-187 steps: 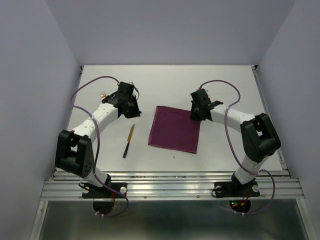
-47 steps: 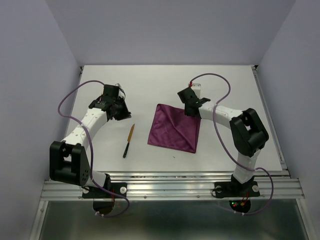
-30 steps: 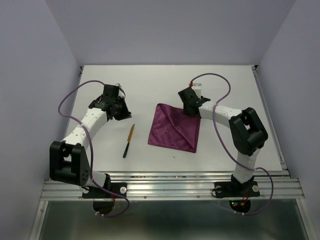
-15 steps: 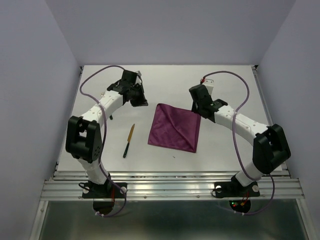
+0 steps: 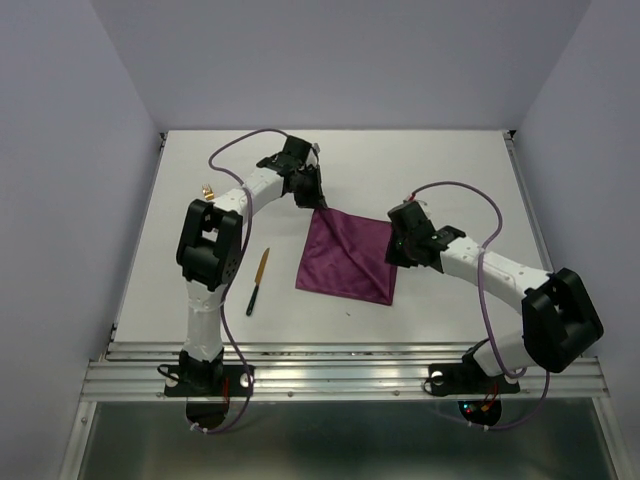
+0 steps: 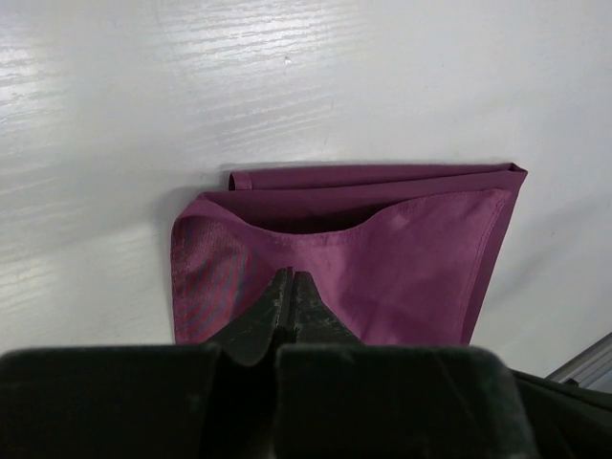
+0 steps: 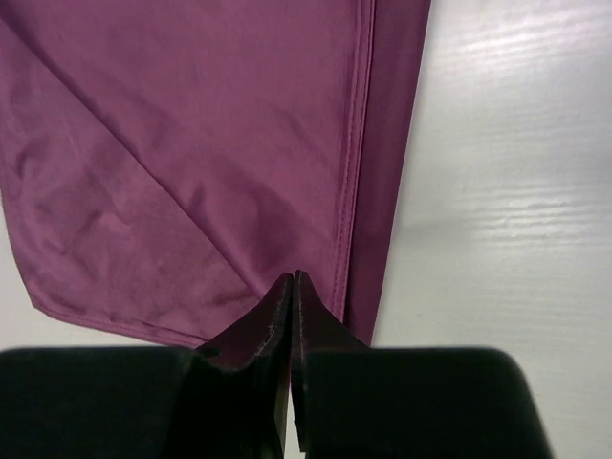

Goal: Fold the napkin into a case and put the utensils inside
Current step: Fold the top corner of the square-folded napkin at the center of the board, then smooth out the upper triangle-folded napkin at the center of the board.

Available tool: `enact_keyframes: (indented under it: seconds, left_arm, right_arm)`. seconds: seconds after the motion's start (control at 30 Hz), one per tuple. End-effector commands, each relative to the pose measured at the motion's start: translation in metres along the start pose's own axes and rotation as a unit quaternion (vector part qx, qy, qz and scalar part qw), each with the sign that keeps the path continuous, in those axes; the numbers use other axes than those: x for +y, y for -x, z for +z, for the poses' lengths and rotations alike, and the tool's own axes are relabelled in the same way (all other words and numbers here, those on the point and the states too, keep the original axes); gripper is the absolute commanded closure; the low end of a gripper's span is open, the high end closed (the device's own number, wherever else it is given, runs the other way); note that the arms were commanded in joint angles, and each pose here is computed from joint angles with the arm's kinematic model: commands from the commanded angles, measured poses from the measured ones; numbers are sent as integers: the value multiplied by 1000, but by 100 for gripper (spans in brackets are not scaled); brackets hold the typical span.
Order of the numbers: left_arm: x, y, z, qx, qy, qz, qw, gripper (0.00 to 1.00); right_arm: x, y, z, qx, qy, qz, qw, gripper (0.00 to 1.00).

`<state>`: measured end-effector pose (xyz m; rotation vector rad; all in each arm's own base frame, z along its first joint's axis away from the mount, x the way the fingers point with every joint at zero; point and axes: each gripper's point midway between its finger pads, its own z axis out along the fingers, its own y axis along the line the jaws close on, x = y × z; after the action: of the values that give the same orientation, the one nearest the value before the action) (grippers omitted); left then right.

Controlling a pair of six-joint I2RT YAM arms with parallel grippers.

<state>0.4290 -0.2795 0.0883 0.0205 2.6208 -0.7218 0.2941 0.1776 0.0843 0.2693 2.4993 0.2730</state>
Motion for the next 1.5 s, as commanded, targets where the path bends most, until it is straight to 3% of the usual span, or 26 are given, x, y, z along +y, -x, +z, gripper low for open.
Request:
enact_keyframes:
  seconds: [0.0, 0.27, 0.57, 1.0, 1.27, 1.47]
  left_arm:
    - [-14, 17, -3, -16, -21, 8, 1000, 100]
    - [9, 7, 28, 6, 12, 7, 1000, 100]
    - [17, 6, 26, 4, 31, 11, 999, 100]
    - [-17, 12, -15, -27, 2, 19, 999, 100]
    - [-45, -17, 1, 0, -13, 40, 999, 100]
    - [-36, -18, 23, 2, 9, 45, 999, 100]
  right_arm:
    - [9, -30, -4, 44, 33, 18, 998, 95]
    - [3, -61, 3, 76, 28, 15, 997, 95]
    - [-17, -79, 22, 94, -11, 0, 996, 96]
    - [4, -46, -6, 46, 15, 4, 999, 97]
    - [5, -55, 3, 55, 14, 4, 998, 97]
    - [-1, -66, 8, 68, 8, 10, 998, 97]
